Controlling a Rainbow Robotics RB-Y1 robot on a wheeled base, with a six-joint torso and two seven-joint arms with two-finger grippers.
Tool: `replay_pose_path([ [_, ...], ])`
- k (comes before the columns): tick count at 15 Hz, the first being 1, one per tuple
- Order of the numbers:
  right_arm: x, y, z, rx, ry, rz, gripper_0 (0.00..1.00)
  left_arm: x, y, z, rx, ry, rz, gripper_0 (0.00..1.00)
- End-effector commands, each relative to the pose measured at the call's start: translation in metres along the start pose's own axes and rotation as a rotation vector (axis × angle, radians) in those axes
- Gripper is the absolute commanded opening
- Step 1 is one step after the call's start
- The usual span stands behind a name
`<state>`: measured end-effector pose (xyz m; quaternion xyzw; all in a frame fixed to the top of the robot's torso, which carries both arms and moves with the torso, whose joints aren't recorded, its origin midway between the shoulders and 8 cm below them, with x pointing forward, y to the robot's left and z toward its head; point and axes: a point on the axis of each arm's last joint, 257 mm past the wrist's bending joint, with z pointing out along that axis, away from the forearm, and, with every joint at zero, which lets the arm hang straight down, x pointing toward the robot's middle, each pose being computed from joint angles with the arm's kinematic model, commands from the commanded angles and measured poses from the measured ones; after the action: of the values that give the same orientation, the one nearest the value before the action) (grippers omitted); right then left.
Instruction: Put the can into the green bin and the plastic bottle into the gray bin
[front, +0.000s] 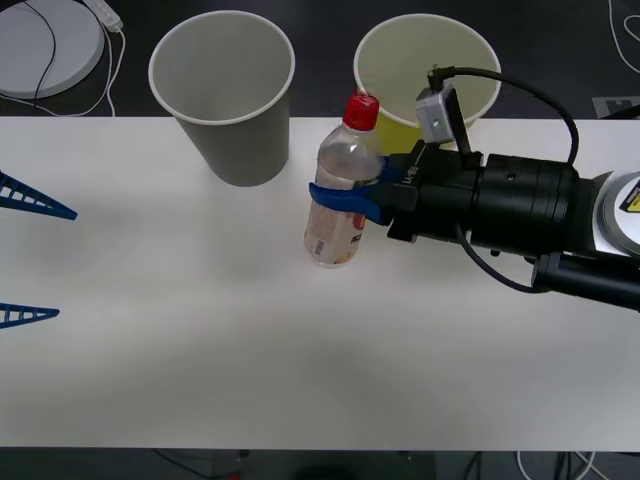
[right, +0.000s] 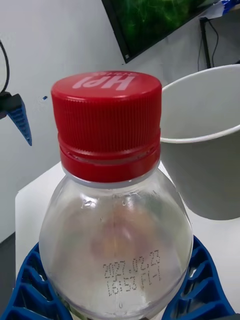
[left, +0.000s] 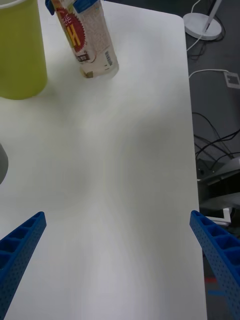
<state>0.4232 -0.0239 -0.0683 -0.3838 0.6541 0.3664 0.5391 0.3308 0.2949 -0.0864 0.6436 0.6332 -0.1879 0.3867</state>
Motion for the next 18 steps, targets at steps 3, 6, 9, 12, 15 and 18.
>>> replay_pose_path([
  [3, -0.033, 0.005, -0.001, -0.042, 0.031, -0.091, 0.00, 0.000, 0.000, 0.000, 0.000, 0.000, 0.000, 1.00],
  [6, -0.046, 0.000, -0.008, -0.036, 0.065, -0.062, 0.00, 0.000, 0.000, 0.000, 0.000, 0.000, 0.000, 1.00],
  [9, -0.060, -0.016, -0.015, 0.006, 0.083, -0.043, 0.00, 0.000, 0.000, 0.000, 0.000, 0.000, 0.000, 1.00],
  [12, -0.077, -0.029, -0.014, 0.038, 0.108, -0.015, 0.00, 0.000, 0.000, 0.000, 0.000, 0.000, 0.000, 1.00],
  [15, -0.092, -0.038, -0.013, 0.061, 0.150, 0.005, 0.00, 0.000, 0.000, 0.000, 0.000, 0.000, 0.000, 1.00],
  [18, -0.106, -0.044, -0.014, 0.061, 0.186, 0.000, 0.00, 0.000, 0.000, 0.000, 0.000, 0.000, 0.000, 1.00],
])
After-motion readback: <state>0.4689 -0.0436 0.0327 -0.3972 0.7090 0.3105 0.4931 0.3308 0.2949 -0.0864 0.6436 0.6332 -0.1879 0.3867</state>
